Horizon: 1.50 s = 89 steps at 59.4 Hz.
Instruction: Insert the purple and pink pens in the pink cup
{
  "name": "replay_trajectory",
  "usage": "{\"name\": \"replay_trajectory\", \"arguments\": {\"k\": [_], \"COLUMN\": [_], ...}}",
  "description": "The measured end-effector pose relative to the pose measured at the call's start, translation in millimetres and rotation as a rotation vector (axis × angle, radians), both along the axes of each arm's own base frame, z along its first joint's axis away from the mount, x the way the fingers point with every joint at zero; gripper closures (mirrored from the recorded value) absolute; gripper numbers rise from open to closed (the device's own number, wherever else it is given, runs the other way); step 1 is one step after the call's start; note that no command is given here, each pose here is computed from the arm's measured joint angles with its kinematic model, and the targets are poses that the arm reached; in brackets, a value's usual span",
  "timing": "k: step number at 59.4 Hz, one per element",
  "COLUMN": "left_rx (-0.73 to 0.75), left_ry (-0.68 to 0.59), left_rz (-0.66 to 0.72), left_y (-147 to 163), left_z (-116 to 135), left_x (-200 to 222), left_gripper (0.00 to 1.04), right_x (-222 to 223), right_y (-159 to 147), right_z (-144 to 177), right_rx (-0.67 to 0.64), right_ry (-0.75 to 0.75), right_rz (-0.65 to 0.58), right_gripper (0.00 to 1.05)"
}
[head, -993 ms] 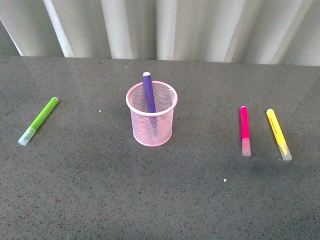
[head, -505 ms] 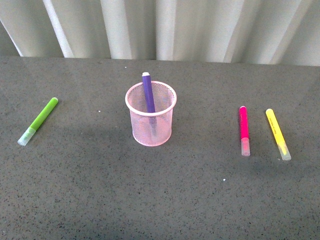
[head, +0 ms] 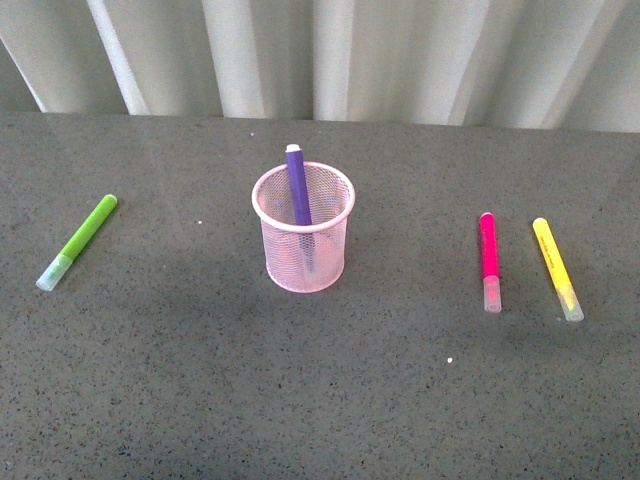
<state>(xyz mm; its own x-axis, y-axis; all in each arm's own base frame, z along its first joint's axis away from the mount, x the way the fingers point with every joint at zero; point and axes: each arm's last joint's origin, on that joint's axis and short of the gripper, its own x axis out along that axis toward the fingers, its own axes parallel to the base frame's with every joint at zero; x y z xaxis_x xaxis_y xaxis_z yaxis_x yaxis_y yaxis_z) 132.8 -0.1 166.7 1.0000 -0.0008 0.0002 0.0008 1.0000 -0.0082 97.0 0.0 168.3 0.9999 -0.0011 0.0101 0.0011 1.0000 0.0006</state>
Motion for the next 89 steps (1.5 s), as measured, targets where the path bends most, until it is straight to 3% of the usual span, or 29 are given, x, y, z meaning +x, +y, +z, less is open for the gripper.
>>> {"name": "replay_trajectory", "arguments": {"k": [66, 89], "left_rx": [0.001, 0.001], "left_ry": [-0.008, -0.005], "left_rz": [0.0, 0.0], "left_y": [0, 0], "left_z": [0, 0], "left_x": [-35, -35], "left_gripper": [1.01, 0.34], "right_x": [0, 0], "right_y": [0, 0], "right_z": [0, 0], "right_rx": [0.0, 0.0], "right_ry": [0.0, 0.0], "right_rz": [0.0, 0.0], "right_gripper": [0.07, 0.07]}}
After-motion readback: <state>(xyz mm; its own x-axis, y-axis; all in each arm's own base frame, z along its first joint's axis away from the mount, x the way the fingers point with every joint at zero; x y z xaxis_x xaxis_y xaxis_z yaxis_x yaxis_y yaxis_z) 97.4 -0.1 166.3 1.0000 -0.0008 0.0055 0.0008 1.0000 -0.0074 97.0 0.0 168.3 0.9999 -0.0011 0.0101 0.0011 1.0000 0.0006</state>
